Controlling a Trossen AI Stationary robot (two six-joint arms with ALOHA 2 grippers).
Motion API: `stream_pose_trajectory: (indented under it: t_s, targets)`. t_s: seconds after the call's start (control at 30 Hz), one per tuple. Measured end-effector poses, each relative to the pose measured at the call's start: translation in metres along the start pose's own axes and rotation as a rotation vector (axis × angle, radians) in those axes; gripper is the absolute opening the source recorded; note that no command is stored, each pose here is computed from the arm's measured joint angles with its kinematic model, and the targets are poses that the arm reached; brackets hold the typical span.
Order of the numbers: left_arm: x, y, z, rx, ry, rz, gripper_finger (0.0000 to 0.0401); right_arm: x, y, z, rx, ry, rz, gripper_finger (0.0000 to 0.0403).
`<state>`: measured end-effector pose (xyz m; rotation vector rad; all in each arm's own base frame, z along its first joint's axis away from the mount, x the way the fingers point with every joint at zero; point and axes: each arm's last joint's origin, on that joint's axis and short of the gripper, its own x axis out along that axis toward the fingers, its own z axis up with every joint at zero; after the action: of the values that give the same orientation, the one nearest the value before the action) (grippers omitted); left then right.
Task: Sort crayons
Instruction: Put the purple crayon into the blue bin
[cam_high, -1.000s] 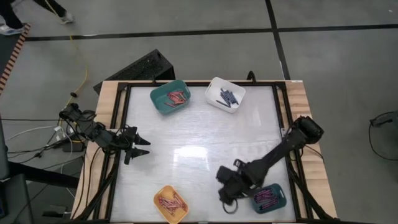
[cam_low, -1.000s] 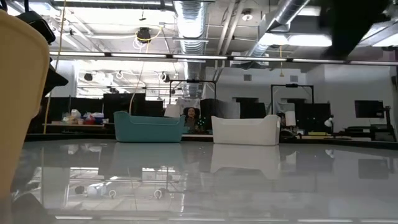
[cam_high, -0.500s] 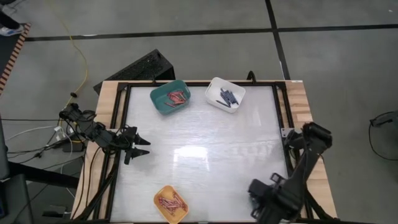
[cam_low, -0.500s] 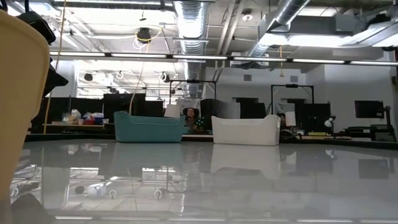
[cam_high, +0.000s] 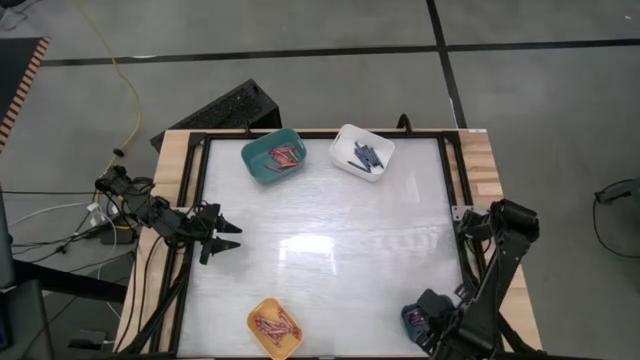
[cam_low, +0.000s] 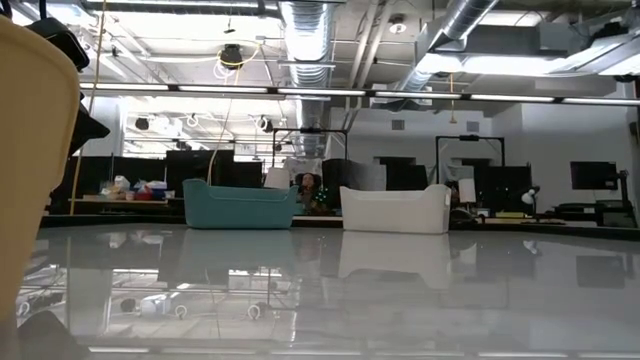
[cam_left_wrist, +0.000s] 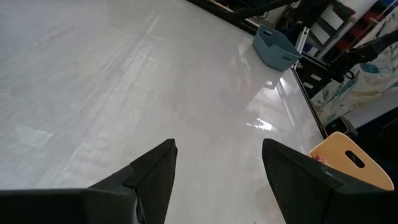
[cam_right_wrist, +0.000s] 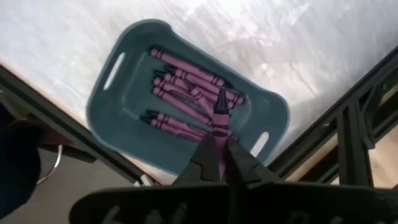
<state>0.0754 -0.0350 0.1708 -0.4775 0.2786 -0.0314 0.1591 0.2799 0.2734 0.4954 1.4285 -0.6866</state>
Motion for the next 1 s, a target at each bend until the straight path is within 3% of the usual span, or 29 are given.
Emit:
stream_pose_trajectory:
  t_s: [0.33, 0.57, 1.0]
  targets:
    - [0.0, 0.0, 0.0, 0.0, 0.0, 0.0, 0.0228, 0.021, 0.003, 0.001, -0.029, 0.0, 0.001, 0.0001]
    - [0.0, 0.0, 0.0, 0.0, 0.0, 0.0, 0.0228, 0.044, 0.006, 0.005, -0.163, 0.003, 0.019, 0.0001]
    - [0.0, 0.0, 0.0, 0.0, -0.001, 0.0, 0.0228, 0.046, 0.015, 0.014, -0.354, -0.002, 0.084, 0.0002]
